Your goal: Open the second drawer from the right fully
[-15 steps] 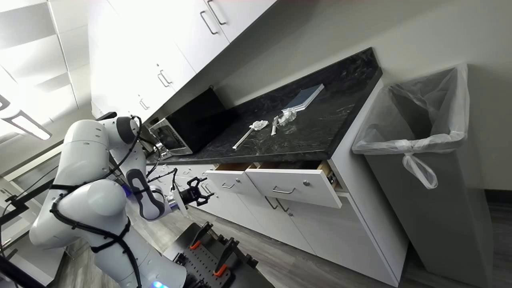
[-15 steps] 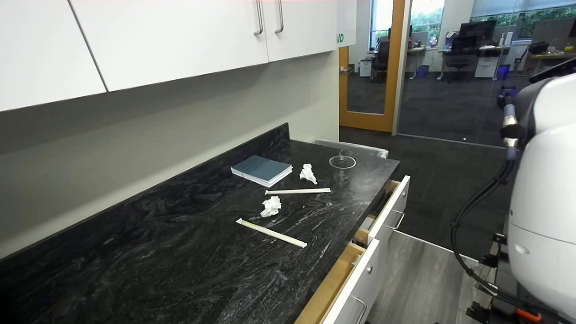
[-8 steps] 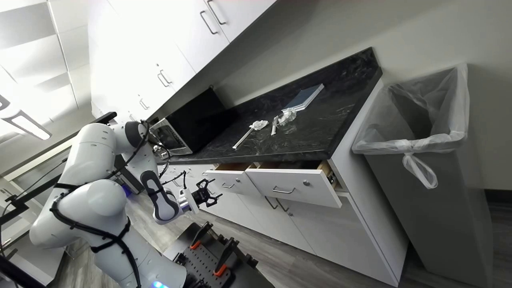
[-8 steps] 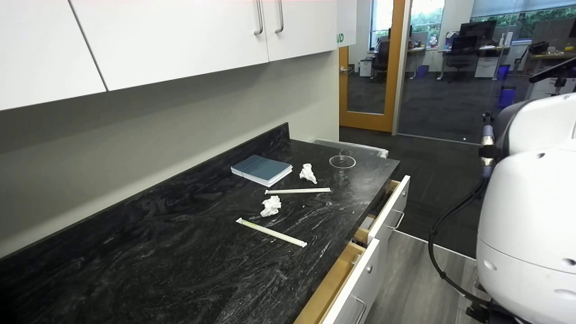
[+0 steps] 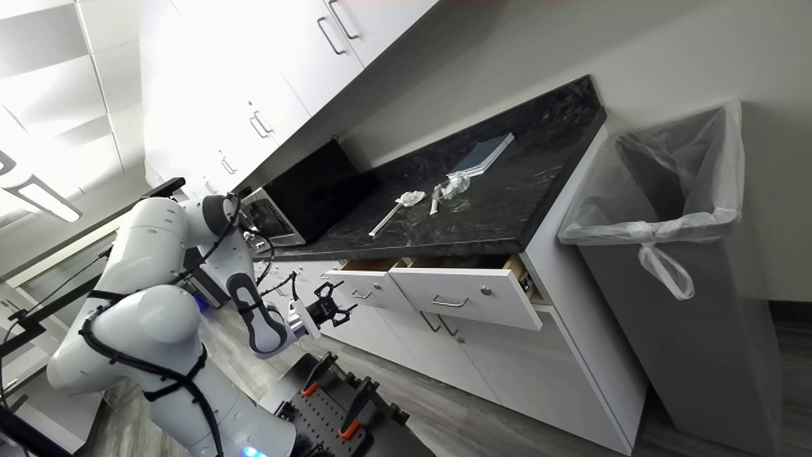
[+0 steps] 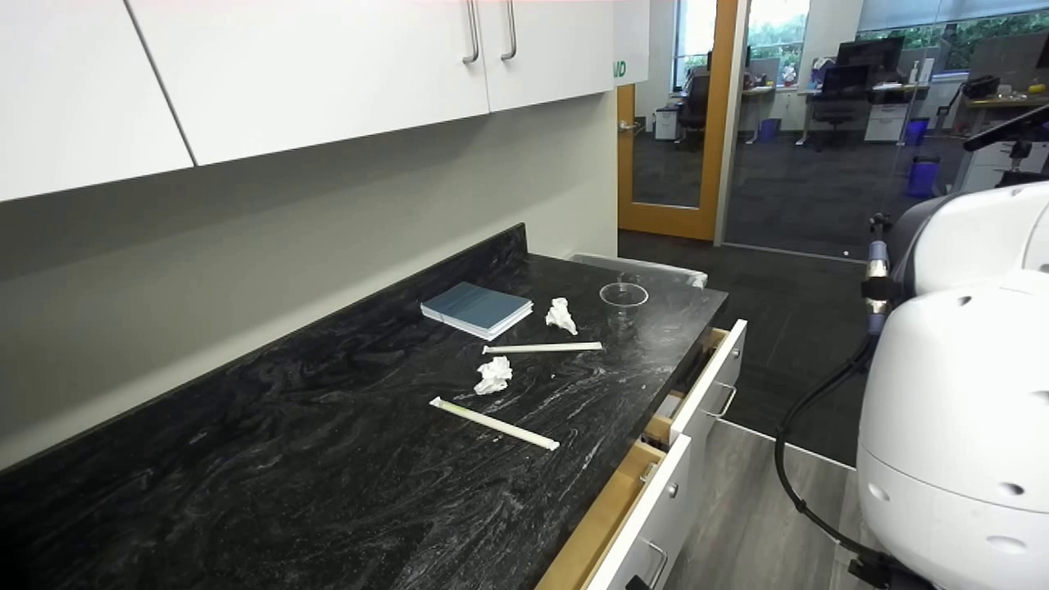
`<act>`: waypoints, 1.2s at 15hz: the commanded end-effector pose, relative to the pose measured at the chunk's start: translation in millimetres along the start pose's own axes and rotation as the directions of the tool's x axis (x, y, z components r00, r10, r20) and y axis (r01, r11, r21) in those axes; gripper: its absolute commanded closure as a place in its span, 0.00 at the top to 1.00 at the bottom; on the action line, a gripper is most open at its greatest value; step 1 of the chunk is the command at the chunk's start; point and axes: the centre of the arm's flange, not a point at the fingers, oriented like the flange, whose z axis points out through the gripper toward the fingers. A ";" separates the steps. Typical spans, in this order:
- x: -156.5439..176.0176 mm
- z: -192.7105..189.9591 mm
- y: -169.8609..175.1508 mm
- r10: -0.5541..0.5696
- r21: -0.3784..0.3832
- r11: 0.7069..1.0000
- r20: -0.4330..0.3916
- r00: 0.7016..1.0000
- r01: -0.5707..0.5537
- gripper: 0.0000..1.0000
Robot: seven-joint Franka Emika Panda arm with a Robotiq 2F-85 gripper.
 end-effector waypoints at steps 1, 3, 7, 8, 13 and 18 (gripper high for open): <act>-4.5 4.4 -2.5 0.090 -0.036 0.995 0.048 0.995 -0.088 1.00; -3.9 7.1 -4.5 0.164 -0.009 0.986 0.025 0.986 -0.164 1.00; -3.8 4.6 -3.4 0.189 -0.013 0.982 0.019 0.982 -0.189 1.00; -3.7 4.6 -3.1 0.204 -0.012 0.979 0.019 0.979 -0.204 1.00; -3.7 13.3 0.9 0.221 -0.023 0.975 0.036 0.975 -0.221 1.00; -1.1 23.1 3.2 0.244 -0.039 0.970 0.069 0.967 -0.242 0.75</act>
